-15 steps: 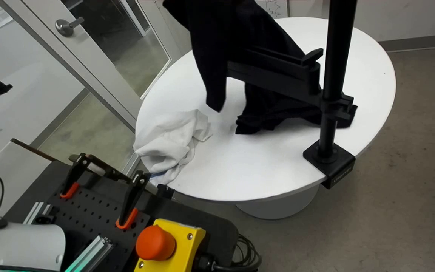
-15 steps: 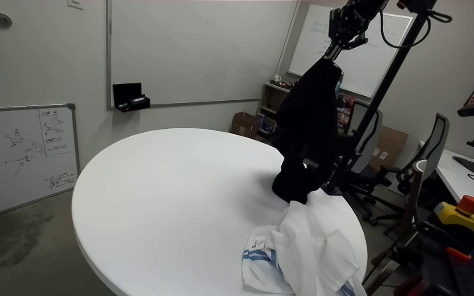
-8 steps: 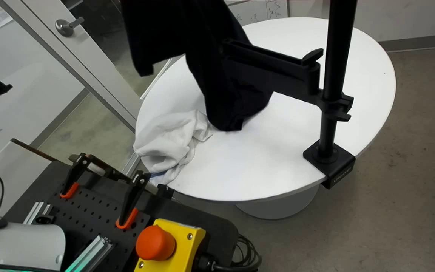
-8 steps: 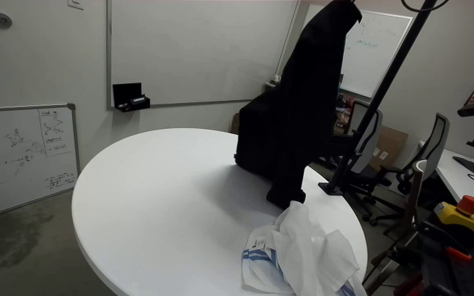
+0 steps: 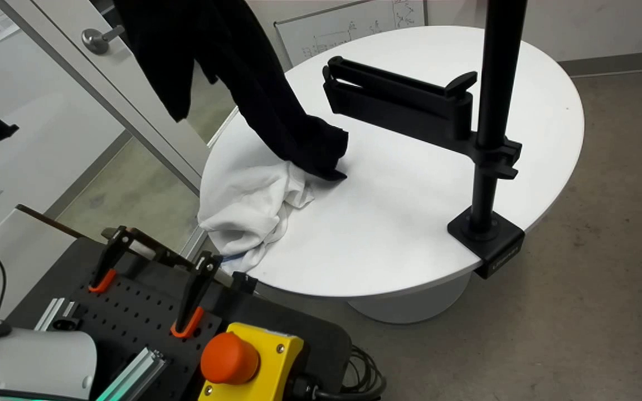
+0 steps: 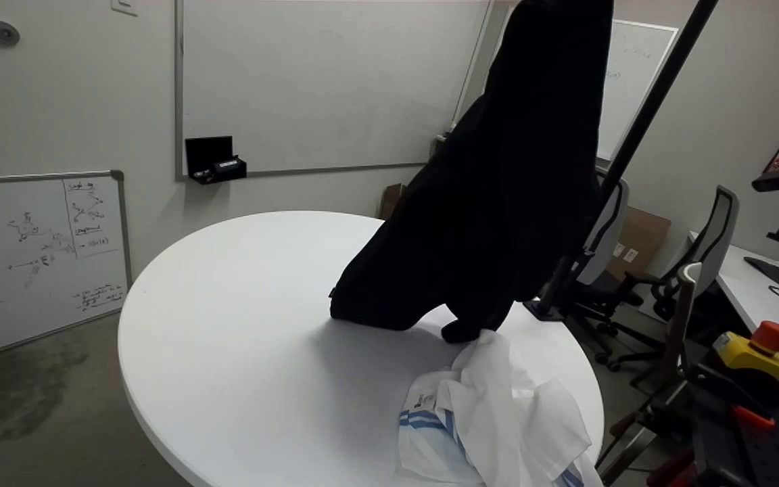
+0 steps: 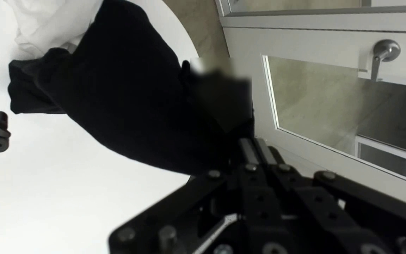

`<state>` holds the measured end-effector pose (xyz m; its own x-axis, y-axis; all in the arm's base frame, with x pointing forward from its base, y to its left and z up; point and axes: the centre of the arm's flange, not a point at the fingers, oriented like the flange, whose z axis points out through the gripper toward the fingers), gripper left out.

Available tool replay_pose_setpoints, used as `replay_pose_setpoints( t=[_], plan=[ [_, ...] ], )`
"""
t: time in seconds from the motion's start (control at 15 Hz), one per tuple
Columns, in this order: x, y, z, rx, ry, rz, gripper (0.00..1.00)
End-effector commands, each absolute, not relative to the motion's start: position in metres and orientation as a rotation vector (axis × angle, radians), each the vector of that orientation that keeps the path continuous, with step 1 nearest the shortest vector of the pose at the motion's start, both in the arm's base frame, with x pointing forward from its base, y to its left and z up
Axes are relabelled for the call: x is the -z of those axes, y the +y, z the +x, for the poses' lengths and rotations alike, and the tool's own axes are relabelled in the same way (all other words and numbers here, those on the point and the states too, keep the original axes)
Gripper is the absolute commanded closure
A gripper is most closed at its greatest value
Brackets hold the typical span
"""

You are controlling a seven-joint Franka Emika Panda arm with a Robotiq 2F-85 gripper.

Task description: Place the black t-shirt on the table

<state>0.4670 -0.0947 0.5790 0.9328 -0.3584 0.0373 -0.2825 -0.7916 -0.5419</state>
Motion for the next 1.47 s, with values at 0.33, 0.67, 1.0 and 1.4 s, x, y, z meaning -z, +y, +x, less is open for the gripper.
replay_pose_setpoints(
  t=[0.33, 0.67, 1.0, 1.4],
  plan=[
    [-0.509, -0.029, 0.441, -0.053, 0.247, -2.668, 0.99],
    [-0.453, 0.001, 0.438, -0.203, 0.177, -2.723, 0.99],
    [-0.413, 0.025, 0.448, -0.152, 0.197, -2.776, 0.99],
    [-0.389, 0.046, 0.474, -0.057, 0.224, -2.822, 0.99]
  ],
)
